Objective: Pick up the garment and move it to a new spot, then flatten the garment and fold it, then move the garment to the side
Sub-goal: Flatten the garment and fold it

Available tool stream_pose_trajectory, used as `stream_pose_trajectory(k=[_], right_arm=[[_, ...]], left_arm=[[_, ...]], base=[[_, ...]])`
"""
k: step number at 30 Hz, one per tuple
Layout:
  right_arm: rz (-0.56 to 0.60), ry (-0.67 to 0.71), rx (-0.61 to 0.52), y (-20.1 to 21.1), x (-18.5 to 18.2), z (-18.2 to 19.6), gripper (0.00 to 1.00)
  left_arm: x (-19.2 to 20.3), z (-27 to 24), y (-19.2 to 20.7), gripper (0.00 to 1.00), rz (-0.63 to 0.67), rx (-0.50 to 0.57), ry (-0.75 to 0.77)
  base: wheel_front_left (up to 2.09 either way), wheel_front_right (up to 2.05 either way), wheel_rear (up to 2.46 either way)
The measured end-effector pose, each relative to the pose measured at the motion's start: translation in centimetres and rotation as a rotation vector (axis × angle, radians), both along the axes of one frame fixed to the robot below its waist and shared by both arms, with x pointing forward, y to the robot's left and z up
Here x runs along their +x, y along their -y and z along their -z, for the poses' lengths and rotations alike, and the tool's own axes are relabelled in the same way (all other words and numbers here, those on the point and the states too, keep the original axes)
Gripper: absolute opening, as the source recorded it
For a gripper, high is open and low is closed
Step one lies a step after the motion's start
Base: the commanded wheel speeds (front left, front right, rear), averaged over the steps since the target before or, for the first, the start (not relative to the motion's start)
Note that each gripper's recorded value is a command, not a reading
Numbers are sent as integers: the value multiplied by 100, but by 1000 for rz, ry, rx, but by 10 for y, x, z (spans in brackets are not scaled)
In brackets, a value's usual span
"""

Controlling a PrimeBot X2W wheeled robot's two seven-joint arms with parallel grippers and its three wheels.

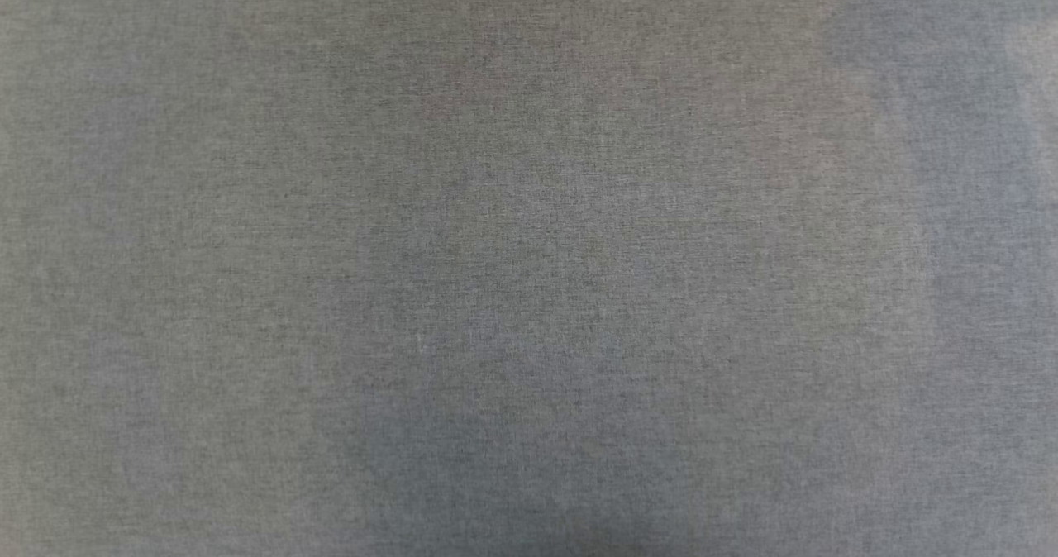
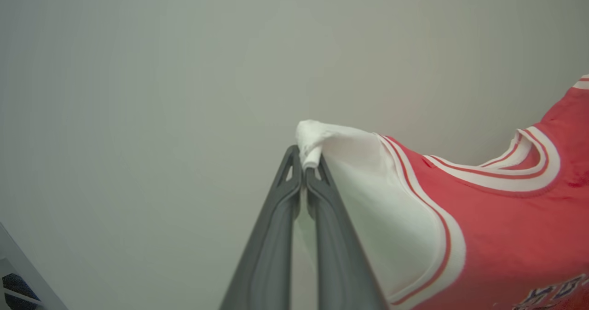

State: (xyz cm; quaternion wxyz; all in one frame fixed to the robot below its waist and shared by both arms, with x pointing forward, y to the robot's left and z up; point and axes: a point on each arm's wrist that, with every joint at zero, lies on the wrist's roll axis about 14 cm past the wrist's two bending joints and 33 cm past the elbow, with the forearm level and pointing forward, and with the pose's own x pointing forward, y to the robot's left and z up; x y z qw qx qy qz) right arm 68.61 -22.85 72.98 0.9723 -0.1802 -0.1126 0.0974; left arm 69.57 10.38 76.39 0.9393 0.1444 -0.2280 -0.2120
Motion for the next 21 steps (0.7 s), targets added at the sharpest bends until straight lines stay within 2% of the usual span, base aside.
stream_pose_trajectory(k=[4,10,11,16,21], right_arm=[[-29,-14,15,-7,0,15,0],[-77,-114,41,-17,-17,67,0],[-99,-154,63,-21,-30,88,0],[-129,-233,107,-26,-58,126,0],[-162,-335,137,-32,-99,170,0]], left_arm=[[0,13,-4,0,0,-8,-25],[-11,70,-8,0,16,-27,-154],[-23,99,-13,0,21,-39,-221],[-50,147,-29,0,4,-69,-334],[-95,196,-41,0,-21,-109,-441]], base=[[0,0,0],[0,0,0],[0,0,0],[0,0,0],[0,0,0]])
